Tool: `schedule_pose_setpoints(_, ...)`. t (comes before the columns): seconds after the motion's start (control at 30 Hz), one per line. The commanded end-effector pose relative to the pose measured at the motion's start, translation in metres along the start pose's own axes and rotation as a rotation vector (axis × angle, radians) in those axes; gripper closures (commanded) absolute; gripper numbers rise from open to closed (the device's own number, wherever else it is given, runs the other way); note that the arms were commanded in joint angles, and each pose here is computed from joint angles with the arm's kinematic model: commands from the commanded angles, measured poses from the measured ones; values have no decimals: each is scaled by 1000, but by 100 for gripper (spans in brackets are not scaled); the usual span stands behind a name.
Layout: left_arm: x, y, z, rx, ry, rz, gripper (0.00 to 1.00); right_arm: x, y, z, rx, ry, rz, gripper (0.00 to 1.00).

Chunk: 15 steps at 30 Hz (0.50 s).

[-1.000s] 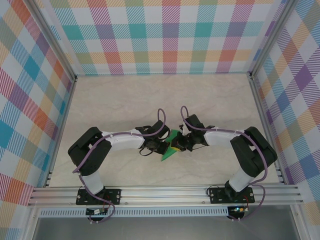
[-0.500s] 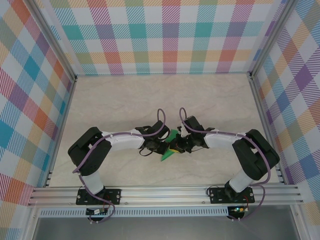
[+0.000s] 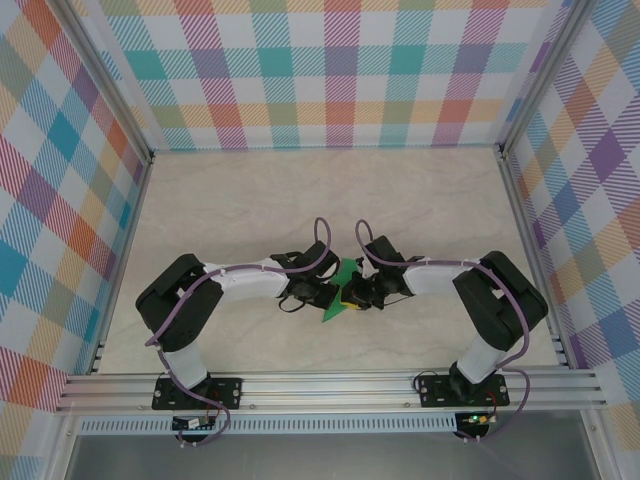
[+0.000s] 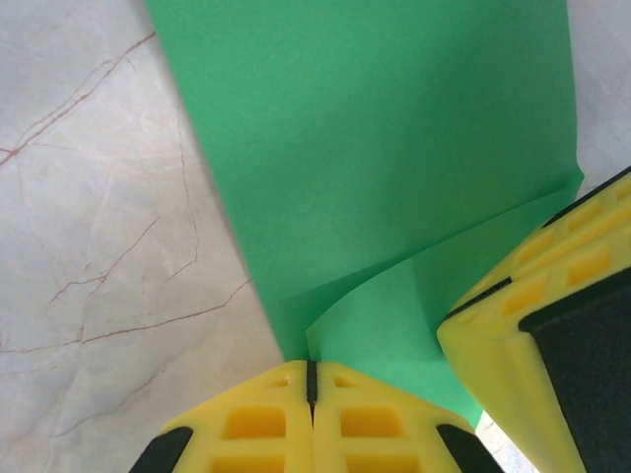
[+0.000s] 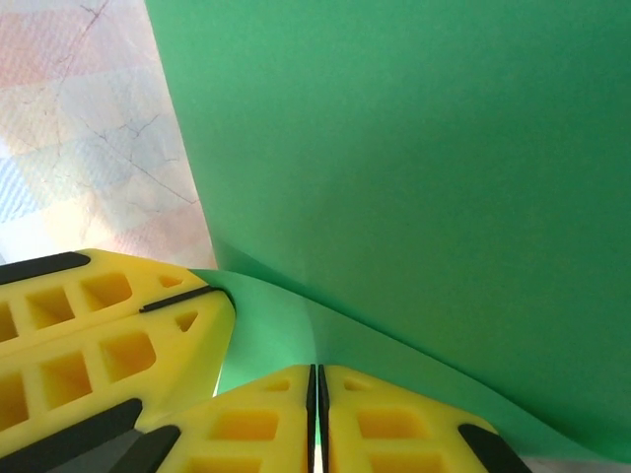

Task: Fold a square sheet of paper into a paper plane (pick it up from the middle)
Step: Third fold the triangle at the center of the table.

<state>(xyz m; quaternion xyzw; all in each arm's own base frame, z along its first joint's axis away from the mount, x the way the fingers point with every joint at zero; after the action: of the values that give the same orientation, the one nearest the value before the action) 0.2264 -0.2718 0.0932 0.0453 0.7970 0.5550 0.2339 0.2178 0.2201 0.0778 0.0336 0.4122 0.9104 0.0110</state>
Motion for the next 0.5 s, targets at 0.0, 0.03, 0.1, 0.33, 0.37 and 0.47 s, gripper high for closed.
schedule_pose_setpoints(0.0,6,0,10,-44,12,25,100,5,-6,-14,62,-14,11,88)
schedule_pose_setpoints(0.03,6,0,10,-45,13,26,100,5,-7,-15,69,-14,14,88)
schedule_pose_setpoints(0.1,7,0,10,-48,13,27,100,5,-7,-17,87,-19,17,88)
schedule_pose_setpoints(0.33,8,0,12,-56,11,31,100,-2,11,6,-28,29,-27,86)
schedule_pose_setpoints(0.37,9,0,12,-57,9,33,100,-3,12,7,-37,30,-31,86)
schedule_pose_setpoints(0.47,9,0,13,-60,10,34,100,-6,11,5,-36,30,-33,87)
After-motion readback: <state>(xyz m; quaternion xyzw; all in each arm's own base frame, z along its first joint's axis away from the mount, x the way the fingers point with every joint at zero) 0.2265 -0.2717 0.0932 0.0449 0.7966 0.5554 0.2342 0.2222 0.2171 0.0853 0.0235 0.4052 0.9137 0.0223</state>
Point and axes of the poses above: each hand's point on the last joint's axis, 136 mm out from that joint toward the fingers, its own y axis back along the fingers, its own z axis along the line the jaws close on, x = y × z, the point moved 8 cm from there along y, back along the fingers, and after that the axes turned 3 degrees about y, right-handed, at the moved point
